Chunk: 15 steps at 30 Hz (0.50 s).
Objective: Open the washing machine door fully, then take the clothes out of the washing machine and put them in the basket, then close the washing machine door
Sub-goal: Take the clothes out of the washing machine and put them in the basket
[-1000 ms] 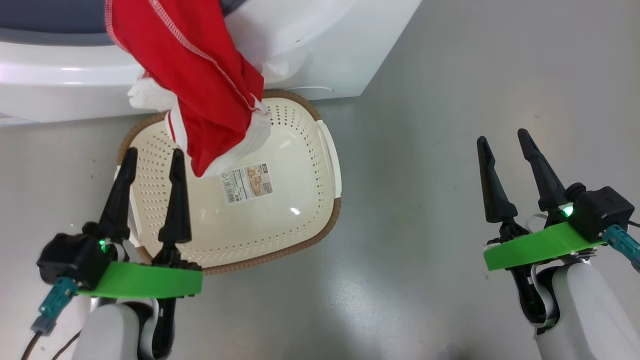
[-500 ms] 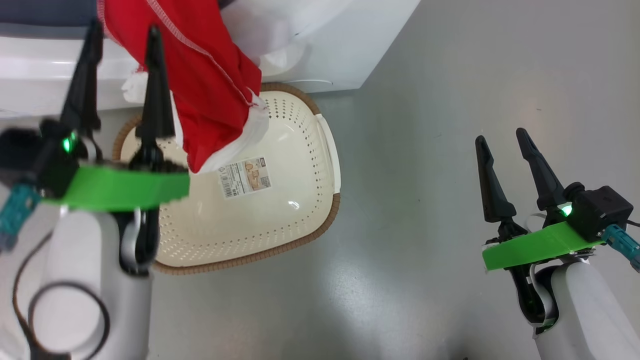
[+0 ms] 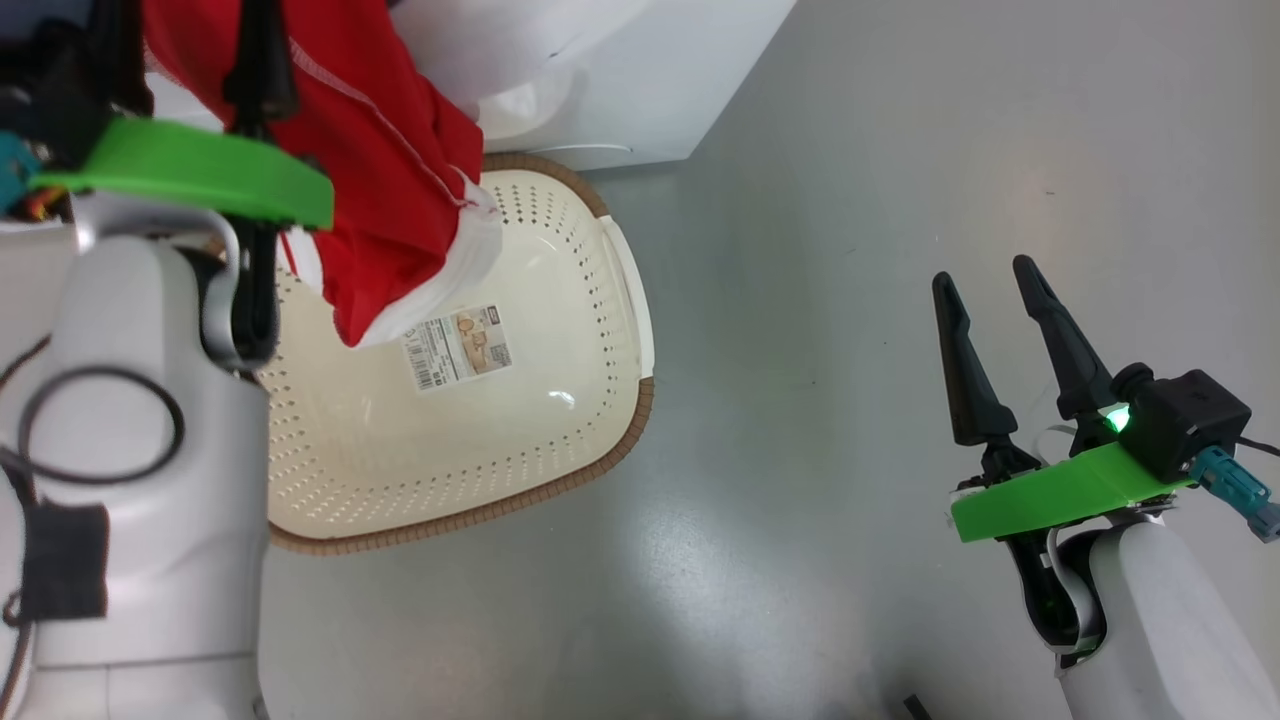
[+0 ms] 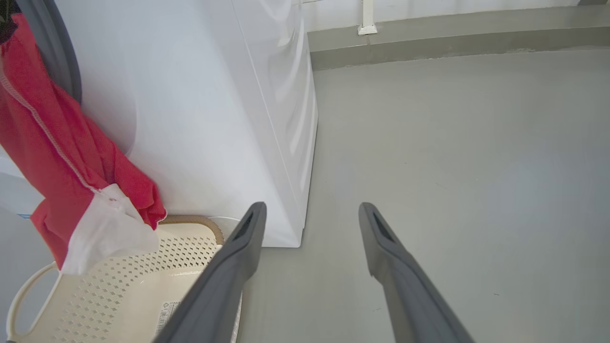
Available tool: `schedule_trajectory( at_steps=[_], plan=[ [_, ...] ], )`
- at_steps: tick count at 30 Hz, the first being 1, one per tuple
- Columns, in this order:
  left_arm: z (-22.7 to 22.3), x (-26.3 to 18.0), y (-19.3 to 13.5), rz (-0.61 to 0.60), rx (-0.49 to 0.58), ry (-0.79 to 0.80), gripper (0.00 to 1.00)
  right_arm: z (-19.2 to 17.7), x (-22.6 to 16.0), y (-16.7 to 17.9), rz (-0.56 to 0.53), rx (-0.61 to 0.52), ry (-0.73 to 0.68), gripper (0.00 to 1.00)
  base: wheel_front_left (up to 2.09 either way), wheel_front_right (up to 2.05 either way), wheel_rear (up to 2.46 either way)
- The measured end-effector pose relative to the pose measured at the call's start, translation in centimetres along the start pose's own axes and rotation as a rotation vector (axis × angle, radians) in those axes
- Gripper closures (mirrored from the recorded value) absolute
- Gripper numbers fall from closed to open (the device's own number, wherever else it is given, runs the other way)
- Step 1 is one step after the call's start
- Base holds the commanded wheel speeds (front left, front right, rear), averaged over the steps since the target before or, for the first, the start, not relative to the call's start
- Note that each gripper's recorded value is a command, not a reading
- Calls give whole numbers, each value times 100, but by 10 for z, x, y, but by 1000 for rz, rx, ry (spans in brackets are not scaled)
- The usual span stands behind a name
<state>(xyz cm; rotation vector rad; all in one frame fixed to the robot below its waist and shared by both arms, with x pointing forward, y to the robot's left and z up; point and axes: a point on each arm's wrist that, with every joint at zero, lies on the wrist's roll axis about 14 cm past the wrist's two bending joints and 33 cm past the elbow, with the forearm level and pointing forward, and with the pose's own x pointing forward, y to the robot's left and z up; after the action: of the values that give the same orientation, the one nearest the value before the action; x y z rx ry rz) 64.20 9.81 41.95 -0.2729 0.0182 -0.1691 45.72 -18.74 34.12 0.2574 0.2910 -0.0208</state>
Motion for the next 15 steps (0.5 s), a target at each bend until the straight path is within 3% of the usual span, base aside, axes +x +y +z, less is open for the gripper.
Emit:
schedule_trajectory(
  at_steps=[15],
  plan=[
    [-30, 30, 1, 13, -20, 127, 0, 3, 4, -7, -18, 19, -13, 0, 0, 0, 0]
  ],
)
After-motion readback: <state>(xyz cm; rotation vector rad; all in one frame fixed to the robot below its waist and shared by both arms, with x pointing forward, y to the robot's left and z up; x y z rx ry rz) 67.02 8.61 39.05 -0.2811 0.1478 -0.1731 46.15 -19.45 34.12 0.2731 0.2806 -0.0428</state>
